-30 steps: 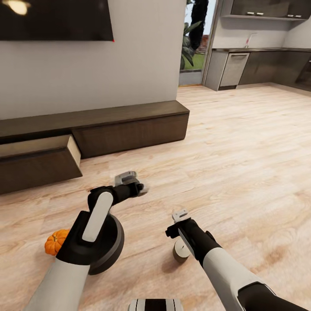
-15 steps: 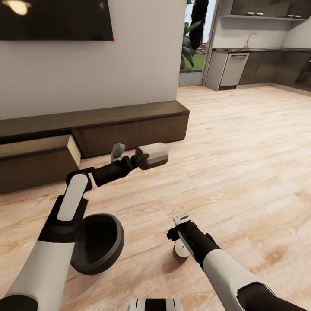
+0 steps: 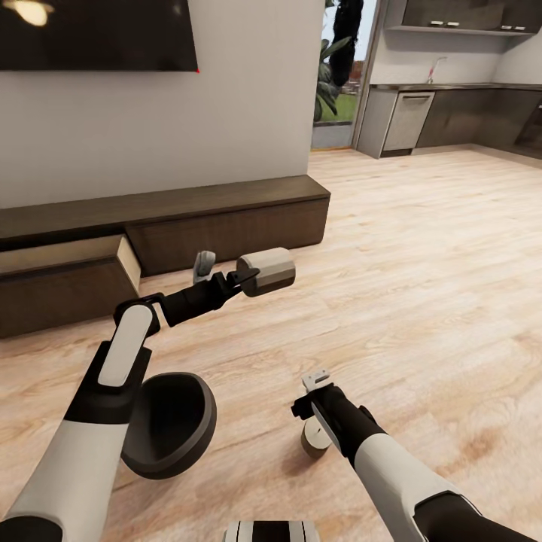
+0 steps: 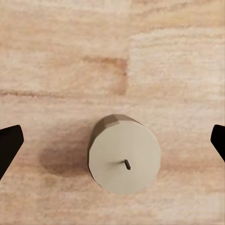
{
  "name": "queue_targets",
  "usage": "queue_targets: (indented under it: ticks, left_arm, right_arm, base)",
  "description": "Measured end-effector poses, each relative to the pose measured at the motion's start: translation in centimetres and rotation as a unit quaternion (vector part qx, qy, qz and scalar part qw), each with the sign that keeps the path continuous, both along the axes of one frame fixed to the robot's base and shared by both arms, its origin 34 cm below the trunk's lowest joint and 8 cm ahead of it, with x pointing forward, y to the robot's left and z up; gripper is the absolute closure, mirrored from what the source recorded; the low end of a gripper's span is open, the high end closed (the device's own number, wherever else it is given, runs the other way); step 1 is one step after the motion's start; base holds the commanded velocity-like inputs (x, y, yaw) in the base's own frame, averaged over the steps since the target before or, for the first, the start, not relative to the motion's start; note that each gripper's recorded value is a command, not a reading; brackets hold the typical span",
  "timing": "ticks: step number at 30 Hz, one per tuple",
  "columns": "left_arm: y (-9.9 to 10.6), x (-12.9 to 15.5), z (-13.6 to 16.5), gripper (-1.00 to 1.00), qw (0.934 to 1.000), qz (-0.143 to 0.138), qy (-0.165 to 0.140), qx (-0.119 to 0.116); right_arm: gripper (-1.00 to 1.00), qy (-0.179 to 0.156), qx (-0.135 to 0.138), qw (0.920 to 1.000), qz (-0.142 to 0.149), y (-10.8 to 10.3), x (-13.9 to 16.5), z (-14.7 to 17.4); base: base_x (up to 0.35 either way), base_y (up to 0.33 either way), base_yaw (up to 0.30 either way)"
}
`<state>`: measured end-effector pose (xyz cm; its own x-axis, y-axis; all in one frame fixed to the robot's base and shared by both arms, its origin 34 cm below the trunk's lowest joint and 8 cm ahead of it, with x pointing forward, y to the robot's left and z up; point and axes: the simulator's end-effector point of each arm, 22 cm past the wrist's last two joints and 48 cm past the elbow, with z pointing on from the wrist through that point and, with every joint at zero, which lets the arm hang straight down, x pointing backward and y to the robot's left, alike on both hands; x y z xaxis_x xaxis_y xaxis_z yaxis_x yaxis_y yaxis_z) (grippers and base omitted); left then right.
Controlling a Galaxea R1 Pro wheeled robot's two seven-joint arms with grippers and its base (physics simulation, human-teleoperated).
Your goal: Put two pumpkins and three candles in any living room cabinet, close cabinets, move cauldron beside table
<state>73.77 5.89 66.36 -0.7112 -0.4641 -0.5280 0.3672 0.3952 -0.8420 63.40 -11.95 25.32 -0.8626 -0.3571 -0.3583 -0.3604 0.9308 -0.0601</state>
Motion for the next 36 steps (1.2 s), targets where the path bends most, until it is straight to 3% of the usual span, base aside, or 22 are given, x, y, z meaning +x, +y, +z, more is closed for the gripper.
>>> queue_targets:
  ticks: [7,15,17,18,20,36]
  left_arm:
    - [-0.1,-0.2,-0.1,1.00,1.0000,-0.001,0.001,-0.001]
    - [-0.1,0.3,-2.4,1.00,0.9998,-0.001,0.018,-0.001]
    - [-0.2,0.4,-2.9,1.00,0.9998,-0.002,0.022,-0.002]
    - [-0.2,0.5,-3.2,1.00,0.9997,-0.002,0.024,-0.002]
    - [-0.2,0.6,-3.8,1.00,0.9996,-0.002,0.028,-0.002]
    - [-0.3,1.2,-8.2,1.00,0.9982,-0.002,0.060,-0.004]
  right_arm:
    - [-1.00,0.006,-0.006,0.9999,-0.007,-0.7,-0.1,-0.1]
    - [-1.00,0.023,-0.013,0.9996,-0.010,-1.0,-1.0,-2.0]
    - [-1.00,0.019,-0.033,0.9991,-0.017,-1.9,-0.8,-2.3]
    - [-1.00,0.010,-0.058,0.9979,-0.027,-3.0,-0.5,-2.3]
    - [-1.00,0.011,-0.066,0.9973,-0.030,-3.3,-0.6,-2.7]
    - [-1.00,0.036,-0.068,0.9967,-0.027,-3.5,-2.1,-6.2]
  base:
    - [0.000,0.000,0.000]
    - [0.000,0.000,0.000]
    - [0.000,0.000,0.000]
    - [0.000,0.000,0.000]
    - [0.000,0.000,0.000]
    - [0.000,0.000,0.000]
